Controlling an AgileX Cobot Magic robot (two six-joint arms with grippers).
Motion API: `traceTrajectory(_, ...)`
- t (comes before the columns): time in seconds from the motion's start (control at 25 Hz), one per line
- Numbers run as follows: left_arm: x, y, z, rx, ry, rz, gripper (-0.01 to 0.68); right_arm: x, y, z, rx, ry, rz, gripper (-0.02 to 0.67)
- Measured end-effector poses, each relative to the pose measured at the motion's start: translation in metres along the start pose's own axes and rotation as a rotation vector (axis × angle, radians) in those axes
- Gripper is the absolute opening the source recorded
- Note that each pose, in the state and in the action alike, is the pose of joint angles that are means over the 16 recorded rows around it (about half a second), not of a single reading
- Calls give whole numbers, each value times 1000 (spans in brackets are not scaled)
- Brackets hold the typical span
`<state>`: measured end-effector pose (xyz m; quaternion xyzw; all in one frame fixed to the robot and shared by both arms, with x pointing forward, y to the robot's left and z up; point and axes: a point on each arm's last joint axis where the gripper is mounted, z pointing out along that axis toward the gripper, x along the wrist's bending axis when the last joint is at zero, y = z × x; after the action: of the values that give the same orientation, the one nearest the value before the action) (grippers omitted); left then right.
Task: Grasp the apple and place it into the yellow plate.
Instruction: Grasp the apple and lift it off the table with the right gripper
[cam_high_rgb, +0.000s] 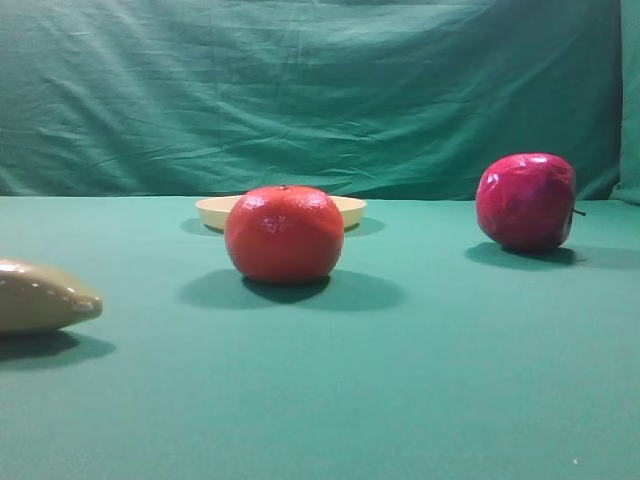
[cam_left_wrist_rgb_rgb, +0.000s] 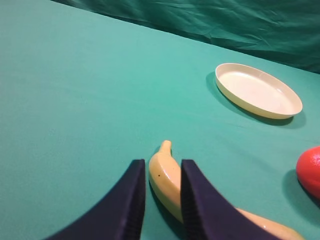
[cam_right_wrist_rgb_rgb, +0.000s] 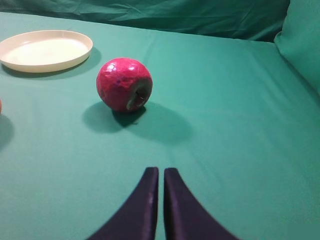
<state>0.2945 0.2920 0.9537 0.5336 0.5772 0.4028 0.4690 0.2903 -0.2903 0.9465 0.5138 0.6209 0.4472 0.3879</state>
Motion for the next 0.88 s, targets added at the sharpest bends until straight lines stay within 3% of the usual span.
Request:
traceTrajectory(0.64, 0, 0, 0, 0, 0, 0, 157, 0, 1, 0, -6, -1, -3, 0)
traceTrajectory(0.88, 0, 0, 0, 0, 0, 0, 157, 0, 7, 0, -79, 0, 1, 0)
